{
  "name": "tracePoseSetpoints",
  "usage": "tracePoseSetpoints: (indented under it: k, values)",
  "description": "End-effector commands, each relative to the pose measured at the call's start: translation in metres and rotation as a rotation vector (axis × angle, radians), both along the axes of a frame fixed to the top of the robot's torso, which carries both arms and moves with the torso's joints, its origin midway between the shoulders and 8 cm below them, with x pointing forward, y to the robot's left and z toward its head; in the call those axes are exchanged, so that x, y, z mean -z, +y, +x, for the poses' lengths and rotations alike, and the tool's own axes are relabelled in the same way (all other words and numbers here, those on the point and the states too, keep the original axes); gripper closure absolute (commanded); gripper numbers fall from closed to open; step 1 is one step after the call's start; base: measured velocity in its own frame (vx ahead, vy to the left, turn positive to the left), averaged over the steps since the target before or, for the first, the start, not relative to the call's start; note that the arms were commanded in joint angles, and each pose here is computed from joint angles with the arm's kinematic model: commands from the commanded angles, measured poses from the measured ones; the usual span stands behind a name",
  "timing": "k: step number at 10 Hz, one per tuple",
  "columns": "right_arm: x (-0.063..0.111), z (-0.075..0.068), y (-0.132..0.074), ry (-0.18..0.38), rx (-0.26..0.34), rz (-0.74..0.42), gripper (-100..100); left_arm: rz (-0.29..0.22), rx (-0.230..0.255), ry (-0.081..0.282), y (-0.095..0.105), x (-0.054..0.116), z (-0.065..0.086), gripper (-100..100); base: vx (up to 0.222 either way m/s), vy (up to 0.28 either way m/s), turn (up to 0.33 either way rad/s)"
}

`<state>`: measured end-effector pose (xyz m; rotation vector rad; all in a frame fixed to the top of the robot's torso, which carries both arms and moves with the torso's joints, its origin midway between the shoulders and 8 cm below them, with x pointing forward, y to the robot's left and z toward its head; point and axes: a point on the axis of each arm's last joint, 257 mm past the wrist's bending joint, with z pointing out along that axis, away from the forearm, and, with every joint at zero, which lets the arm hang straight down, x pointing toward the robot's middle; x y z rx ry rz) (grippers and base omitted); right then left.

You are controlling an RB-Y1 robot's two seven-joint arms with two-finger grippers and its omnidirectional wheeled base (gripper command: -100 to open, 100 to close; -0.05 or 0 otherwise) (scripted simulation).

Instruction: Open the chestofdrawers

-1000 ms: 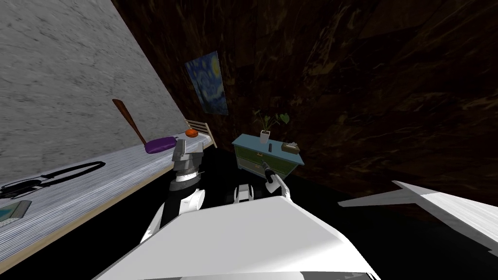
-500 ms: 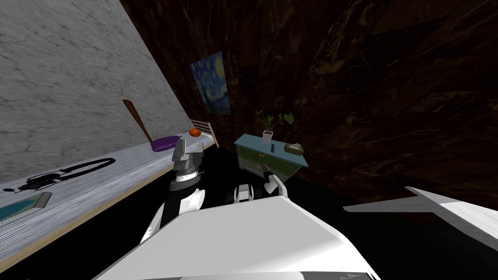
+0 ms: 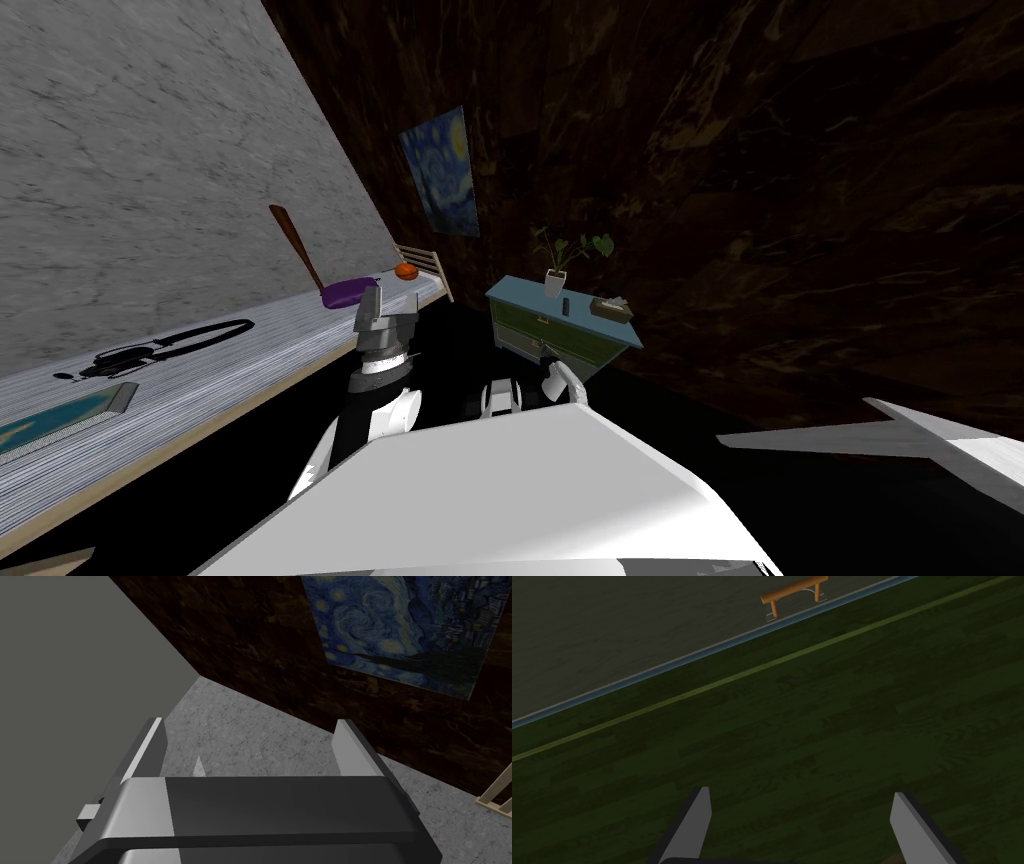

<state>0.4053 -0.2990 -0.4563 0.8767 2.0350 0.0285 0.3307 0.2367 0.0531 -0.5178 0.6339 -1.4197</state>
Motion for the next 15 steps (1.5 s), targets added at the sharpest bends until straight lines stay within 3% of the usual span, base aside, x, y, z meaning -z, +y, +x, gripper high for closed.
tracePoseSetpoints:
  k: [1,5,6,7,8,9,10,13,15]
  values:
    - [0.017,-0.012,-0.012,0.076,0.011,-0.092,-100,0.0,0.0,0.0,0.0,0.0,0.0,0,0.02,0.03,0.079]
    - [0.03,-0.028,-0.028,0.149,0.029,-0.188,-100,0.0,0.0,0.0,0.0,0.0,0.0,0,0.014,0.018,0.048]
    - [0.038,-0.036,-0.035,0.195,0.014,-0.27,-100,0.0,0.0,0.0,0.0,0.0,0.0,0,0.012,0.022,0.136]
    - [0.039,-0.04,-0.04,0.208,0.031,-0.28,-100,0.0,0.0,0.0,0.0,0.0,0.0,0,0.018,0.022,0.08]
    - [0.041,-0.043,-0.044,0.233,0.008,-0.355,-100,0.0,0.0,0.0,0.0,0.0,0.0,0,0.03,0.028,0.114]
    - [0.045,-0.053,-0.053,0.262,0.033,-0.375,-100,0.0,0.0,0.0,0.0,0.0,0.0,0,0.027,0.023,0.073]
    - [0.044,-0.054,-0.055,0.267,0.042,-0.38,-100,0.0,0.0,0.0,0.0,0.0,0.0,0,0.012,0.011,-0.006]
    - [0.046,-0.069,-0.074,0.338,0.021,-0.557,-100,0.0,0.0,0.0,0.0,0.0,0.0,0,0.021,0.018,0.116]
    - [0.046,-0.078,-0.083,0.361,0.047,-0.579,-100,0.0,0.0,0.0,0.0,0.0,0.0,0,0.02,0.013,0.026]
